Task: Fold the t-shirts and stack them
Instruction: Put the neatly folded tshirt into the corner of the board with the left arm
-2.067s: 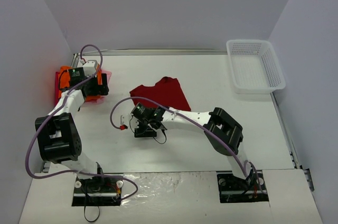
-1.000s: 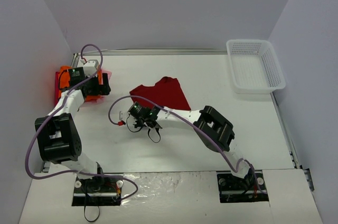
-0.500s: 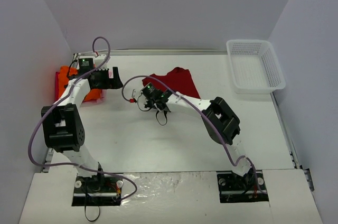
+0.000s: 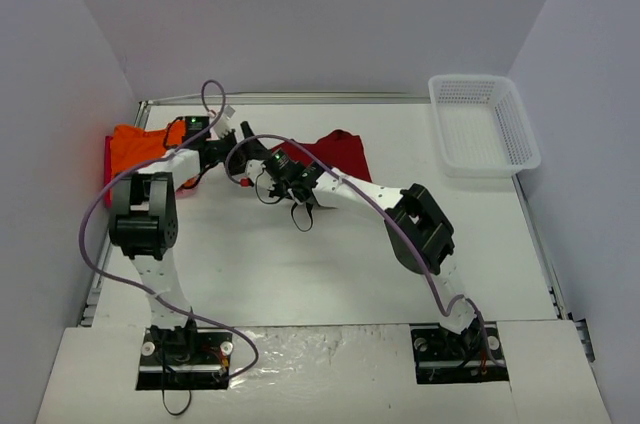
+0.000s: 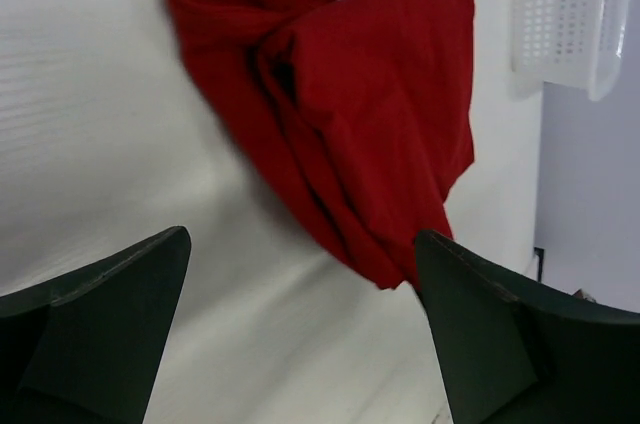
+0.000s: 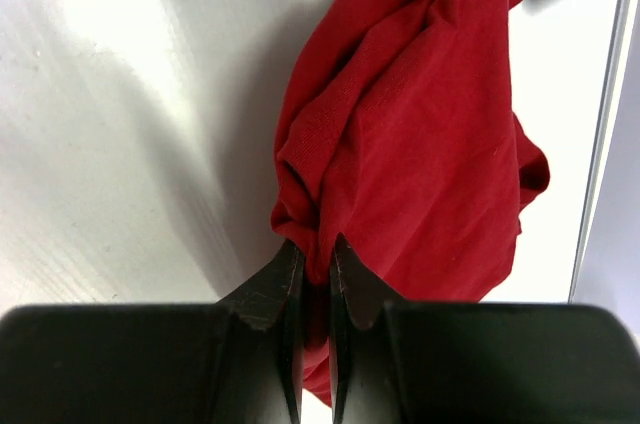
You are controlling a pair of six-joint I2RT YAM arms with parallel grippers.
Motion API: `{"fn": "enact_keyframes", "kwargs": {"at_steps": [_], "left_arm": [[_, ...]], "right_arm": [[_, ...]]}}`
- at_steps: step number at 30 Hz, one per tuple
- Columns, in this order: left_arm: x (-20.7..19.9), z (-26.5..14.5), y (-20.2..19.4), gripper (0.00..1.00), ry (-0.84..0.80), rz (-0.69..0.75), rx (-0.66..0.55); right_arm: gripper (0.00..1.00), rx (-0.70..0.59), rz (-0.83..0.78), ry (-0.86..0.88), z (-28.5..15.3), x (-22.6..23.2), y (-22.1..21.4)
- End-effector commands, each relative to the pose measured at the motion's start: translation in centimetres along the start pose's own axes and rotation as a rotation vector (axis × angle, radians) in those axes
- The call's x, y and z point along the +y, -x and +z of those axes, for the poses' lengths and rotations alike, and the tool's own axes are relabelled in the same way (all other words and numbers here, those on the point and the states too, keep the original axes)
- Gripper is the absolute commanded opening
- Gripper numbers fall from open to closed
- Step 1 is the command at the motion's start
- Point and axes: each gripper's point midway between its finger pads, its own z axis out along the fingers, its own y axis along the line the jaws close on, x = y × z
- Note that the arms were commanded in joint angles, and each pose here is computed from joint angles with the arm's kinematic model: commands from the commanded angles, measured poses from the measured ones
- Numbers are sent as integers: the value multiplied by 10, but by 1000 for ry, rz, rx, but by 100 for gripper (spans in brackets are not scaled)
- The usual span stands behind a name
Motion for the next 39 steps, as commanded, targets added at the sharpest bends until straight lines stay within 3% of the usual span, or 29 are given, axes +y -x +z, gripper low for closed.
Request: {"fn": "enact_keyframes", "kwargs": {"at_steps": [1, 4, 6, 24, 27, 34, 35, 37, 38, 39], "left_arm": [[-42, 29, -4, 94, -127, -57, 36], [-38, 50, -17, 94, -145, -212, 79], [-37, 59, -22, 94, -183, -242, 83], [-39, 89, -48, 94, -223, -309, 104], [-39, 94, -49, 100, -231, -308, 106], [-38, 102, -56, 68, -239, -318, 127], [-37, 103, -57, 57, -238, -320, 129], [-36, 104, -59, 47, -237, -318, 133], [-35, 104, -60, 25, -233, -317, 133], [-35, 104, -60, 19, -229, -309, 135]], "right_arm": [[0, -5, 11, -28, -21, -13, 7], [0, 9, 5, -35, -18, -13, 4], [0, 18, 3, -32, -14, -11, 2], [0, 22, -4, -2, -2, -2, 14], [0, 17, -4, -4, -5, -3, 17], [0, 17, -7, -4, -8, -3, 16], [0, 16, -8, -5, -8, -3, 16], [0, 18, -9, -3, -9, -3, 15], [0, 17, -8, -6, -9, -3, 16], [0, 17, -9, -4, -10, -3, 15]]}}
